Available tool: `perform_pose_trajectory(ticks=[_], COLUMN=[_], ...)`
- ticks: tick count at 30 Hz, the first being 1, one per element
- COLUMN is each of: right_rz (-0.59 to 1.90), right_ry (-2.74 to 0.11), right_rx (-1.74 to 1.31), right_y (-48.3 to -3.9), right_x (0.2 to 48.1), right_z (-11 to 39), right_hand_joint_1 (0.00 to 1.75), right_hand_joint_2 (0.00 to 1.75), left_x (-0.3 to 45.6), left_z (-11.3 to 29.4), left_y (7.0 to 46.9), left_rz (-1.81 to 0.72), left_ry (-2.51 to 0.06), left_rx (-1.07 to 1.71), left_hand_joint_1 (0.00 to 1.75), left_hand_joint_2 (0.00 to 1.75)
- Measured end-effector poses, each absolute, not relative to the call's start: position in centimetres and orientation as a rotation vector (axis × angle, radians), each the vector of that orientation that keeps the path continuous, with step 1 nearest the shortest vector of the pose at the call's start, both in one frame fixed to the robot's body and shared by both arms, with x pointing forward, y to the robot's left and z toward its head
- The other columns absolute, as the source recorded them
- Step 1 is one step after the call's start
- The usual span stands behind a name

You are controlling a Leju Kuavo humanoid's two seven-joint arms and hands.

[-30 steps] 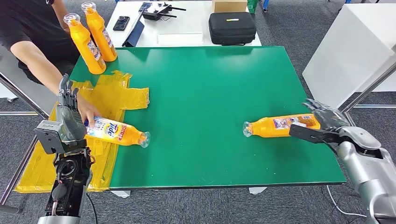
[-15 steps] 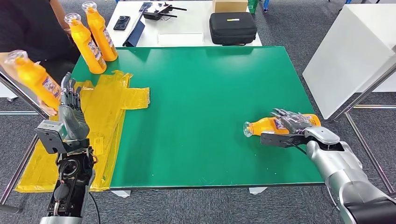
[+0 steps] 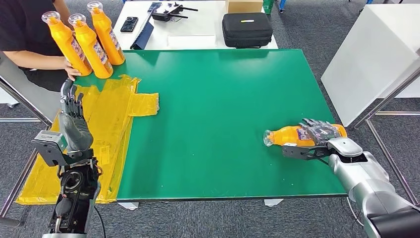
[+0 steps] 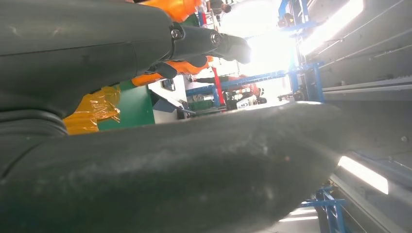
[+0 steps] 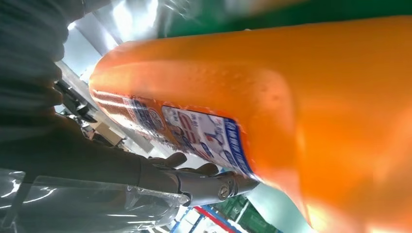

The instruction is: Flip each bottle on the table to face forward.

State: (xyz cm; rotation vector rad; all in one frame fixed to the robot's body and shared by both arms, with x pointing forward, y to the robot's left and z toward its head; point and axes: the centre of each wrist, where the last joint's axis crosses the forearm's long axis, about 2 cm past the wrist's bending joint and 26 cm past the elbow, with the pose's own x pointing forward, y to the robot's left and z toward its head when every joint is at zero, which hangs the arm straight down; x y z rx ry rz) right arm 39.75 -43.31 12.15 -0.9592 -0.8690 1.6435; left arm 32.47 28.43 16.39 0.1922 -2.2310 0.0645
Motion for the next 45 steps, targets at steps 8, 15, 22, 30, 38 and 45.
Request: perform_pose_trajectory(ticks=[8, 15, 22, 30, 38, 45], right_rz=[1.652, 1.642, 1.620, 1.623, 1.620, 1.623], right_ry=[-0.855, -0.869, -0.827, -0.713, -0.671, -0.667], right_rx=[-0.962, -1.070, -1.111, -1.126, -1.125, -1.117], right_y=[-43.5, -43.6, -45.1, -46.8, -46.9, -45.6], right_x=[39.6, 39.6, 38.6, 37.4, 36.9, 37.4], right_z=[12.0, 12.1, 11.5, 10.9, 10.2, 9.9], right_hand_joint_1=[0.00, 0.00, 0.00, 0.00, 0.00, 0.00], right_hand_joint_2=[1.75, 1.75, 1.75, 1.75, 1.75, 1.75], left_x=[32.4, 32.1, 31.9, 31.9, 31.9, 32.2], left_z=[16.4, 16.4, 16.4, 16.4, 16.5, 16.9], left_y=[28.4, 28.4, 28.2, 28.0, 27.5, 27.0], left_rz=[0.065, 0.069, 0.059, 0.067, 0.064, 0.056], left_ry=[-2.233, -2.227, -2.219, -2.217, -2.218, -2.225], left_rx=[0.191, 0.180, 0.137, 0.094, 0.057, 0.022], left_hand_joint_1=[0.00, 0.00, 0.00, 0.00, 0.00, 0.00], left_hand_joint_2=[0.00, 0.00, 0.00, 0.00, 0.00, 0.00])
